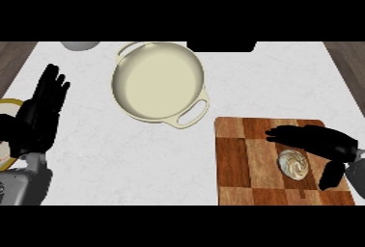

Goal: Pick the cupcake from the cutting board and place it in the pot

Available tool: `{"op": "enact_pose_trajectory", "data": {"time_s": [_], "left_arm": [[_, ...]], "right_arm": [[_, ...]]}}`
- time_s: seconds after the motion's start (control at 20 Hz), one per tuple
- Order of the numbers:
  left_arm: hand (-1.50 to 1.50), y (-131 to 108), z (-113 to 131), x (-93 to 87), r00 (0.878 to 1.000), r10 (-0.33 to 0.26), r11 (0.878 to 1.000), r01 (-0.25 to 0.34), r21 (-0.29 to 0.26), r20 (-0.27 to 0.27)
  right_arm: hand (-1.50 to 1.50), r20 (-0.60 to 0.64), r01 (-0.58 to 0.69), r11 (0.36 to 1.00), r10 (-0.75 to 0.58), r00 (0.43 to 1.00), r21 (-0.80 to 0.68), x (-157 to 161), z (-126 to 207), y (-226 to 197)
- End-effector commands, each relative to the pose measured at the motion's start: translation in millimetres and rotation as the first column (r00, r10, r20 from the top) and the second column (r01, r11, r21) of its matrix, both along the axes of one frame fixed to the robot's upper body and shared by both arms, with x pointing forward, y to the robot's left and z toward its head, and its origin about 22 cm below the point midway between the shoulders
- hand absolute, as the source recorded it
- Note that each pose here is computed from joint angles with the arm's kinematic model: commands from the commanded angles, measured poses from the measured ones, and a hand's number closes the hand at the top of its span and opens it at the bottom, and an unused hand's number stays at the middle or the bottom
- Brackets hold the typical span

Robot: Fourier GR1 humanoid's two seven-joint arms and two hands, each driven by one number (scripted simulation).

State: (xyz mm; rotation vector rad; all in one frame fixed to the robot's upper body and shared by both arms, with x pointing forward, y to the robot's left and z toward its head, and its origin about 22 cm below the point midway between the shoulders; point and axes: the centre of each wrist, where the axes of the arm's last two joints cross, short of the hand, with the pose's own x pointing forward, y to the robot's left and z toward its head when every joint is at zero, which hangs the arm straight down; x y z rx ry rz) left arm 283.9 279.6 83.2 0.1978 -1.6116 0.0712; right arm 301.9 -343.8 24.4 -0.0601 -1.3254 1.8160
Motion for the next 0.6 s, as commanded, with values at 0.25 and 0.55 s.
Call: {"op": "enact_pose_trajectory", "data": {"time_s": [0.25, 0.55], "left_arm": [[0.0, -5, -3, -6.8, 1.0, 0.006, 1.0, -0.006, 0.012, 0.004], [0.0, 4, -1, 1.8, 1.0, -0.012, 1.0, 0.012, 0.001, 0.002]], "right_arm": [[-1.5, -0.028, 0.024, 0.999, -0.024, 0.999, -0.026, -4, -32, 20], [1.5, 0.074, -0.146, 0.989, 0.147, 0.986, -0.026, 2, -23, 26]]}}
